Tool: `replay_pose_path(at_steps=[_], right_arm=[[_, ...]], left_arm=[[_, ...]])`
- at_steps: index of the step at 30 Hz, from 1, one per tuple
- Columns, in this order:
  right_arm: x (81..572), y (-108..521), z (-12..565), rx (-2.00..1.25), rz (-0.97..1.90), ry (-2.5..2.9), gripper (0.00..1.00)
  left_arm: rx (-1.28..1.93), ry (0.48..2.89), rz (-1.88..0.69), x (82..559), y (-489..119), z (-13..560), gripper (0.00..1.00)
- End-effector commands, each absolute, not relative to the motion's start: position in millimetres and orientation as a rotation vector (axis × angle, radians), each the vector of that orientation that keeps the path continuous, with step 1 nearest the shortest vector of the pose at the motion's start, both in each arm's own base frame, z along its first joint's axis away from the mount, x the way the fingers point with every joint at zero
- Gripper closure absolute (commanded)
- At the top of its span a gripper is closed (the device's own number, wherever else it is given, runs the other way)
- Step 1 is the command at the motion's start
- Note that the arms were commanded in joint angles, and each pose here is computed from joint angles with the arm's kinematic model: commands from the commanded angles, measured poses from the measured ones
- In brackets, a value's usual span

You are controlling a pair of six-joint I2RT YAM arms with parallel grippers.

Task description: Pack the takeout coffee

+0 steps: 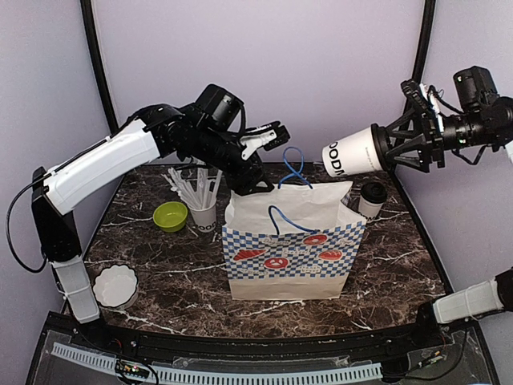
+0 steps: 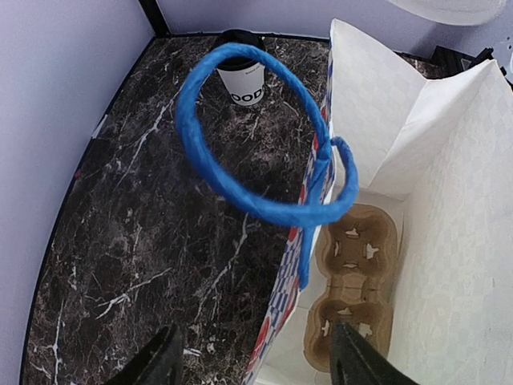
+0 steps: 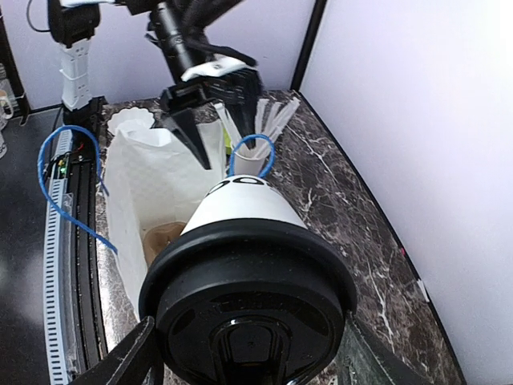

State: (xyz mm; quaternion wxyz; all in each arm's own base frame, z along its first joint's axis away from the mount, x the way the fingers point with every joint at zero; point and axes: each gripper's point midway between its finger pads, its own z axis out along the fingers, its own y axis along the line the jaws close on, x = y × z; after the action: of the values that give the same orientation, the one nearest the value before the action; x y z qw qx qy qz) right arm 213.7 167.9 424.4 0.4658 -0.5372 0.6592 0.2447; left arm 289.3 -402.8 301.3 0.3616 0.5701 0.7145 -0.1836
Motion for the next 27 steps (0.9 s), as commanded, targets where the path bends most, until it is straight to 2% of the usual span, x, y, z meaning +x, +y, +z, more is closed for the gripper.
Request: replay_pose_path(at_steps=[1, 7, 9, 10, 16, 19, 27], right_arm=[[175.6, 181.0, 423.7, -1.429, 0.688, 1.494, 0.51], [179.5, 194.4, 422.1, -1.437, 0.703, 1.474, 0.51], [185.5, 200.7, 421.8, -1.439, 0.704, 1.486, 0.52], [188.3, 203.8, 421.3, -1.444, 0.699, 1.492, 0.52], [199.9, 228.3, 410.6, -1.52, 0.63, 1.494, 0.52], [199.4, 244.5, 404.0, -1.574, 0.608, 1.482, 0.52], [208.9, 276.0, 380.3, -1.709, 0.457, 1.495, 0.53]], left_arm=[[1.503, 1.888, -0.456, 288.8, -398.1, 293.6, 0.39], [1.544, 1.902, -0.492, 283.8, -401.6, 286.0, 0.55], [1.552, 1.899, -0.503, 282.6, -402.9, 286.0, 0.66], [1.552, 1.9, -0.507, 282.1, -403.0, 286.6, 0.76], [1.543, 1.911, -0.517, 278.8, -400.7, 292.1, 0.87], [1.53, 1.924, -0.507, 277.4, -395.6, 295.6, 0.99], [1.489, 1.932, -0.494, 273.7, -385.1, 309.4, 1.0]])
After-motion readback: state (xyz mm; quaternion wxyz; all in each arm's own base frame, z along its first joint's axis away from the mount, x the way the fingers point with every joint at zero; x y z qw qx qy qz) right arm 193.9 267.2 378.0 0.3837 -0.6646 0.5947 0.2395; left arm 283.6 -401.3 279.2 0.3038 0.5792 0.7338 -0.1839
